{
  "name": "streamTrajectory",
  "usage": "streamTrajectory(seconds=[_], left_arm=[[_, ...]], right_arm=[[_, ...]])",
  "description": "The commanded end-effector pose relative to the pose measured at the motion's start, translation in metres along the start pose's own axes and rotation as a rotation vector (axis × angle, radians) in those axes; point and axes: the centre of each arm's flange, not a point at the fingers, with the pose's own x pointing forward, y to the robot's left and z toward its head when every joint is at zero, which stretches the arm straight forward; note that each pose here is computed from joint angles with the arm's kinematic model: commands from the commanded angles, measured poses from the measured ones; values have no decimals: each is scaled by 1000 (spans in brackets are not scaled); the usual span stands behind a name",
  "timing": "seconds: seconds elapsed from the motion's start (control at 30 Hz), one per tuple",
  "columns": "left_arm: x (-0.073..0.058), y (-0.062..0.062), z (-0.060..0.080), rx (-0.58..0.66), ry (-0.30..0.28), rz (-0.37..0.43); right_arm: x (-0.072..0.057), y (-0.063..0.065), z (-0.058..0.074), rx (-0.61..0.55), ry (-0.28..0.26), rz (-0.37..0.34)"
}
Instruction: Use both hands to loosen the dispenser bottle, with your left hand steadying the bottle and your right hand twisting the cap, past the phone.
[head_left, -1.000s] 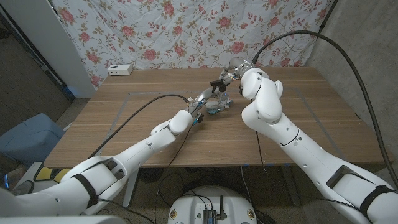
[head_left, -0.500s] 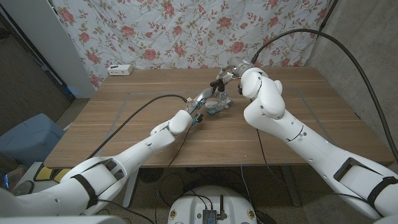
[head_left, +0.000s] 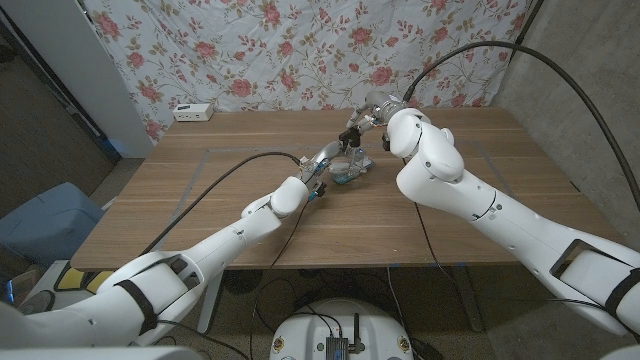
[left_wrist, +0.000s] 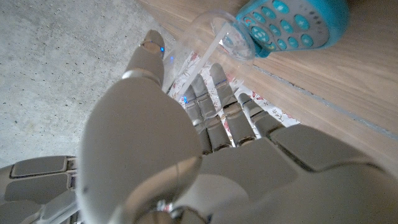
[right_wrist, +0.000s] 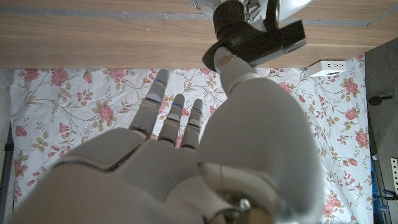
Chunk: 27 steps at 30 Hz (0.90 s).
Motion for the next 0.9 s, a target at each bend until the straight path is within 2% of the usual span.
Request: streamTrajectory(seconds=[0.03, 0.5, 0.9], left_arm=[[0, 0, 1, 1, 3, 6], [-1, -1, 2, 1, 1, 10], [-6, -1, 4, 5, -1, 21]], right_arm=[[-2, -1, -3, -8, -1, 2], [-6, -4, -5, -21, 12, -2], [-16, -13, -6, -34, 27, -22]])
